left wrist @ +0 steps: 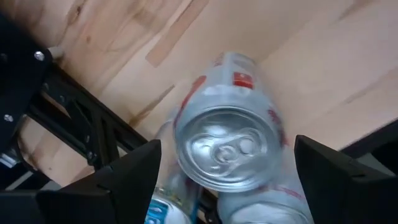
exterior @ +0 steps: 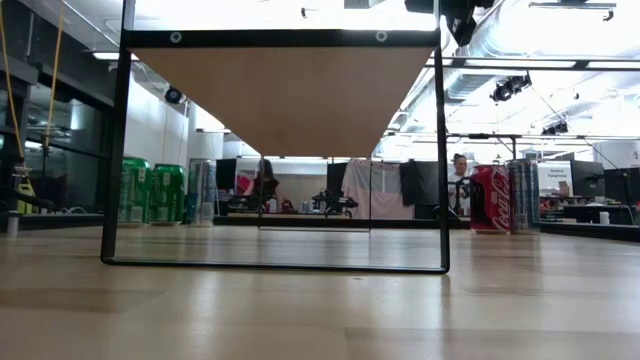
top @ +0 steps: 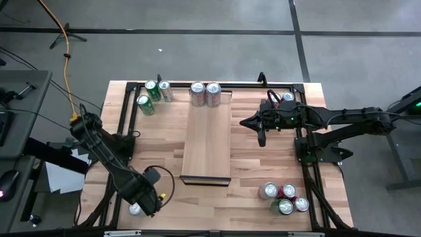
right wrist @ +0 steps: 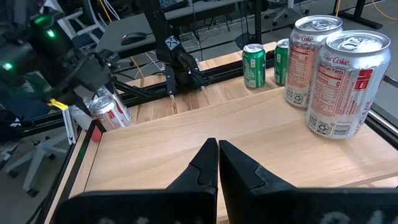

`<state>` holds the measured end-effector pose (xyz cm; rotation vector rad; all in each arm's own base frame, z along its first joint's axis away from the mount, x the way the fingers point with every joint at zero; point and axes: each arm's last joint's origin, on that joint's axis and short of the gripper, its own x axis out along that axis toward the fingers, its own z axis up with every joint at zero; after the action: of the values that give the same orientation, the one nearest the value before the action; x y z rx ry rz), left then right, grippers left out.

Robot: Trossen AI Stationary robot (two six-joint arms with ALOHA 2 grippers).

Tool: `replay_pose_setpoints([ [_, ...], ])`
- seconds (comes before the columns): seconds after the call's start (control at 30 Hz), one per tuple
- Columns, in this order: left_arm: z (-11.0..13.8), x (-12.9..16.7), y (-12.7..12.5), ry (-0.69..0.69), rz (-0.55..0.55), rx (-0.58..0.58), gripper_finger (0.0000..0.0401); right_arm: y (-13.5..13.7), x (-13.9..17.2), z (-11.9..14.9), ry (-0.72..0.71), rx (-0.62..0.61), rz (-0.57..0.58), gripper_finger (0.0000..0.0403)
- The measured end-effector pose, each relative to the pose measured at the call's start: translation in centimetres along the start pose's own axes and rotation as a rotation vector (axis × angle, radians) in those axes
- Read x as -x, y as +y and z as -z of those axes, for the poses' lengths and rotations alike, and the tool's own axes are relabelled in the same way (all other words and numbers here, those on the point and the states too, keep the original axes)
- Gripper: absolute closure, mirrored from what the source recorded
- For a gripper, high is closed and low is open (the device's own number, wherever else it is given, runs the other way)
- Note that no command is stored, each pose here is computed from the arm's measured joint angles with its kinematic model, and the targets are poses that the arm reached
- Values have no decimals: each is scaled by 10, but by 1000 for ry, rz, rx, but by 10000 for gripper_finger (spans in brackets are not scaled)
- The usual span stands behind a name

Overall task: Place canned beverage on shelf
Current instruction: Put the silver soda can on the shelf

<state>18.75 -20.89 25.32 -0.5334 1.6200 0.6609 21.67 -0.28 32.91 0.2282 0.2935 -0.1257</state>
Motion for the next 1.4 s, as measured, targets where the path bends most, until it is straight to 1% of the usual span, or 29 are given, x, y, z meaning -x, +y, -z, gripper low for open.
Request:
replay_pose_setpoints([
  [0.07,0,-3,0,0,-2,-19,104,0,0,0,0,-2,0,403],
  [0.2,-3,-9,-3,-11,28,-53,104,0,0,0,0,-2,0,403],
  [0.5,-3,-33,-3,53,39,-70,104,0,0,0,0,-2,0,403],
  [0.7,-3,-35,-3,51,42,-89,106,0,0,0,-1,-2,1,403],
  [0.83,-3,-35,-2,50,40,-95,123,0,0,0,-1,-2,1,403],
  [1.0,-3,-34,-2,52,42,-111,167,0,0,0,-1,-2,4,403],
  [1.1,-5,-29,1,52,62,-115,192,0,0,0,-1,-2,5,403],
  [1.17,-7,-20,7,51,99,-114,195,0,0,0,-1,-2,4,403],
  [1.3,-13,8,29,48,219,-104,195,0,0,0,-4,-2,4,403],
  [1.4,-19,40,53,25,357,-86,195,0,0,0,-4,-9,3,403],
])
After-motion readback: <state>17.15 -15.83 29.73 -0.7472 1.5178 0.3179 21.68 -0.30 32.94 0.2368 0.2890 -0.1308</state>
